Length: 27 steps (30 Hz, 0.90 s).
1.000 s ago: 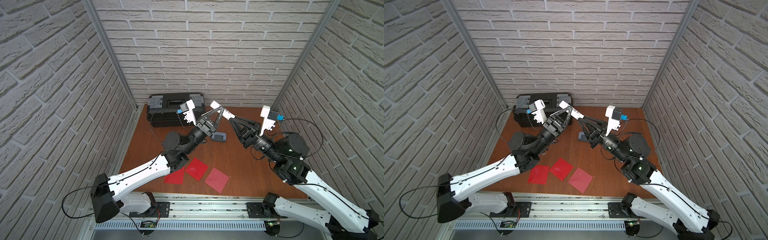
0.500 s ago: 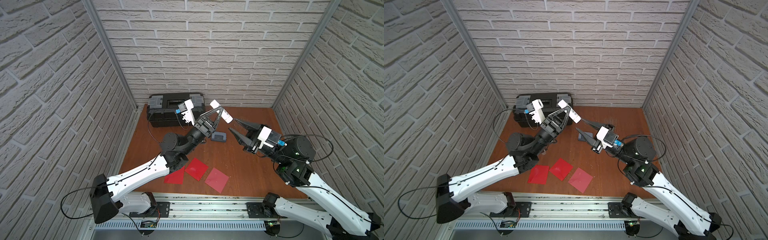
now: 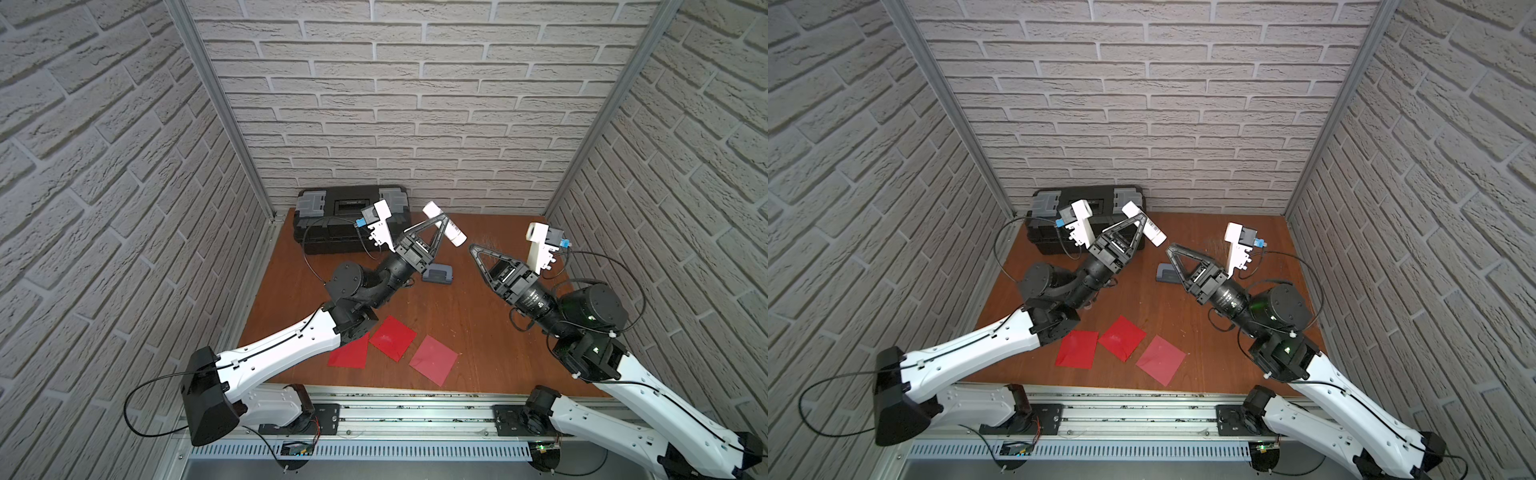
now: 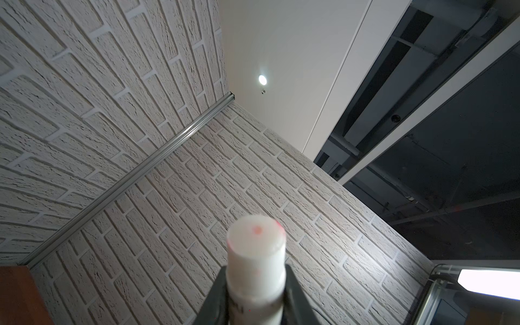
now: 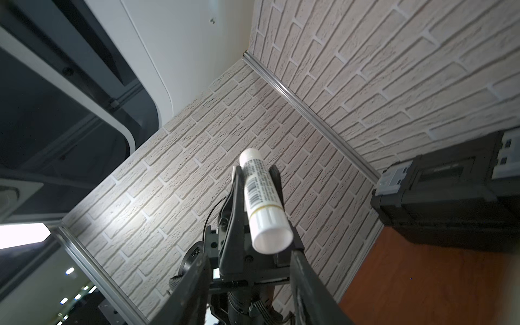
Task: Seal the envelope with a glue stick
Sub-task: Screw the glue stick.
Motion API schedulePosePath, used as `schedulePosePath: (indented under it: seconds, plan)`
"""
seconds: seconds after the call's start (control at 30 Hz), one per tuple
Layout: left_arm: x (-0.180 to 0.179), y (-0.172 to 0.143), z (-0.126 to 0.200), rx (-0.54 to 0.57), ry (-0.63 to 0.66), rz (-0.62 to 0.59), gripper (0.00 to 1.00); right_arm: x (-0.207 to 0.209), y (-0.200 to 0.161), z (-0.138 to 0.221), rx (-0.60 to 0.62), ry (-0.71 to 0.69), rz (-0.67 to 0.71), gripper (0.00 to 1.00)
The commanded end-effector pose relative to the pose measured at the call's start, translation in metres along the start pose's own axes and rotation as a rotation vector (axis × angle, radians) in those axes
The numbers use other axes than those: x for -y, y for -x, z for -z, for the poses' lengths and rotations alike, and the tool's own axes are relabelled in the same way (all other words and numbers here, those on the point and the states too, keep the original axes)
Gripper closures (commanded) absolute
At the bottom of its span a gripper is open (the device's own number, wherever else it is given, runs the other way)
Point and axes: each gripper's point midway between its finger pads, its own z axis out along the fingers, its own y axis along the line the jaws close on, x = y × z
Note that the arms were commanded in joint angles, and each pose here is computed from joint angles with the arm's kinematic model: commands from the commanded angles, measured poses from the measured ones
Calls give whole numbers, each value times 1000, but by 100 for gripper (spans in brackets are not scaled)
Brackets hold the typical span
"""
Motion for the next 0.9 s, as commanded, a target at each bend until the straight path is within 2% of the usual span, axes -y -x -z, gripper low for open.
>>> schedulePosePath:
  seconds: [0.0,0.37,0.57,0.87]
  plan:
    - [8,9,-1,36,-38,-15,100,-3,5,-4,35,31,-188,50]
    - [4,7,-2,34,-32,-10,100,-17,12,-14,50,96,-202,52]
    - [2,6,-3,34,-33,-5,100,-9,14,-14,68,49,-195,61]
    - [2,5,-5,34,-42,10,100,-9,18,-18,89,45,-182,64]
